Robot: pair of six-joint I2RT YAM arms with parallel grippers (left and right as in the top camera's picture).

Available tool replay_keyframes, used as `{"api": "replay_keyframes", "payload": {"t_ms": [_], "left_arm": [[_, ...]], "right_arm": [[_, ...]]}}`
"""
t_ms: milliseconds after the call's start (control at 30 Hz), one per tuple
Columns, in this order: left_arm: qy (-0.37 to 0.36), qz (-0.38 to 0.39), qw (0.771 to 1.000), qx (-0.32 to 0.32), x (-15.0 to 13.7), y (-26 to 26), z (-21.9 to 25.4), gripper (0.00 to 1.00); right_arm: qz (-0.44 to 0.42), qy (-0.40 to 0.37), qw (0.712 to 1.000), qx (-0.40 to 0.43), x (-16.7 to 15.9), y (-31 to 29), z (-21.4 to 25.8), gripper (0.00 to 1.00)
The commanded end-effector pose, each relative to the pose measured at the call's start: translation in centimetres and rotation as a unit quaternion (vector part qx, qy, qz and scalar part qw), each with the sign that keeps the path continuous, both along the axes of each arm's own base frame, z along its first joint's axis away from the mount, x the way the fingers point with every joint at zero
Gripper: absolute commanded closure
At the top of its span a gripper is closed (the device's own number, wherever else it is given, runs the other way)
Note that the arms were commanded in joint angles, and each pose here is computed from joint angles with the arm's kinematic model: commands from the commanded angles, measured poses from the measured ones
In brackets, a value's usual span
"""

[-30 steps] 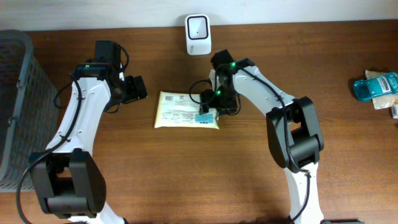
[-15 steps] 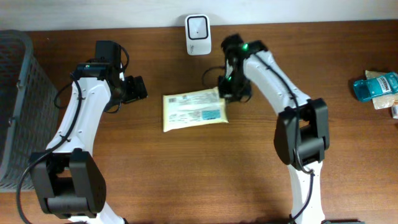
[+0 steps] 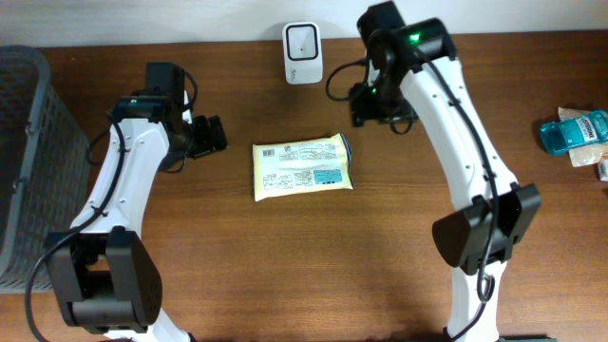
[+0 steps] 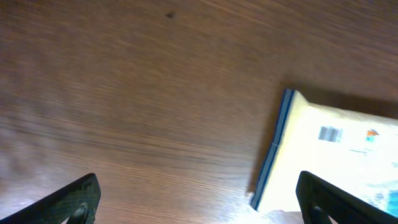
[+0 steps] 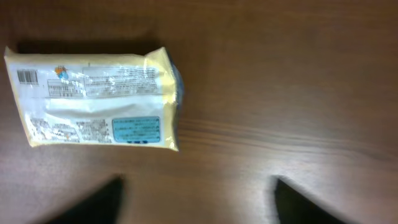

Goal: Scan the item barcode

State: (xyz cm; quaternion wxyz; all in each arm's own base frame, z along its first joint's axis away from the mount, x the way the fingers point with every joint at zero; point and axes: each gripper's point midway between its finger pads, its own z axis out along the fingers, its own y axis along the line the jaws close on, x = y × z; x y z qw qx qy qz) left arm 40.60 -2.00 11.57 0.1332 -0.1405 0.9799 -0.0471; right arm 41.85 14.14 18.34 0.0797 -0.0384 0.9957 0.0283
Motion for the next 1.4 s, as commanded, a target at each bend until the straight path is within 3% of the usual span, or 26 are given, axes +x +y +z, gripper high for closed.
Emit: {"api": "replay_keyframes", "payload": {"t_ms": [0, 267, 467, 567, 700, 900, 933, 1033, 1067, 1100, 1200, 1367], "left_arm": [[0.032, -0.049, 0.995, -0.082, -1.6, -3.3, -2.3, 0.01], [0.023, -0.091, 0.972, -0.217, -1.4, -8.2, -7.3, 0.01], [0.044, -0.105, 0.964, -0.241, -1.7, -10.0, -10.7, 0.02], [0.047, -0.124, 0.955, -0.265, -1.8, -11.9, -11.4, 0.21], [0.045, -0.138, 0.953, -0.265, -1.9, -13.0, -11.5, 0.38], [0.031, -0.141, 0.957, -0.25, -1.3, -14.0, -11.6, 0.36], [0.028, -0.145, 0.957, -0.25, -1.2, -14.3, -11.6, 0.41], [0.025, -0.147, 0.957, -0.25, -1.1, -14.4, -11.6, 0.67], [0.024, -0.147, 0.957, -0.248, -1.1, -14.4, -11.6, 0.87], [0.024, -0.145, 0.959, -0.242, -1.0, -14.2, -11.7, 1.0], [0.023, -0.144, 0.96, -0.238, -0.9, -14.0, -11.8, 1.0], [0.011, -0.136, 0.962, -0.236, 0.3, -12.9, -10.3, 1.0]], "right_arm": [[0.023, 0.037, 0.998, 0.039, -0.6, 1.6, -2.8, 0.01], [0.021, 0.053, 0.997, 0.056, -0.7, 1.9, -5.0, 0.01], [0.02, 0.055, 0.997, 0.055, -0.6, 1.9, -6.2, 0.0], [0.018, 0.063, 0.996, 0.055, -0.8, 1.8, -7.6, 0.02], [0.013, 0.079, 0.994, 0.08, -1.2, 1.9, -9.6, 0.05], [0.008, 0.103, 0.982, 0.155, -2.1, 3.2, -13.3, 0.1], [0.01, 0.104, 0.981, 0.164, -2.4, 3.5, -14.3, 0.11], [-0.001, 0.109, 0.979, 0.169, -3.1, 3.7, -16.3, 0.16], [0.0, 0.11, 0.978, 0.176, -3.3, 3.9, -16.7, 0.19], [0.001, 0.111, 0.977, 0.181, -3.5, 4.0, -17.1, 0.23], [0.001, 0.11, 0.977, 0.181, -3.5, 4.0, -17.1, 0.25], [-0.012, 0.105, 0.979, 0.172, -2.4, 2.5, -15.1, 0.11]]}}
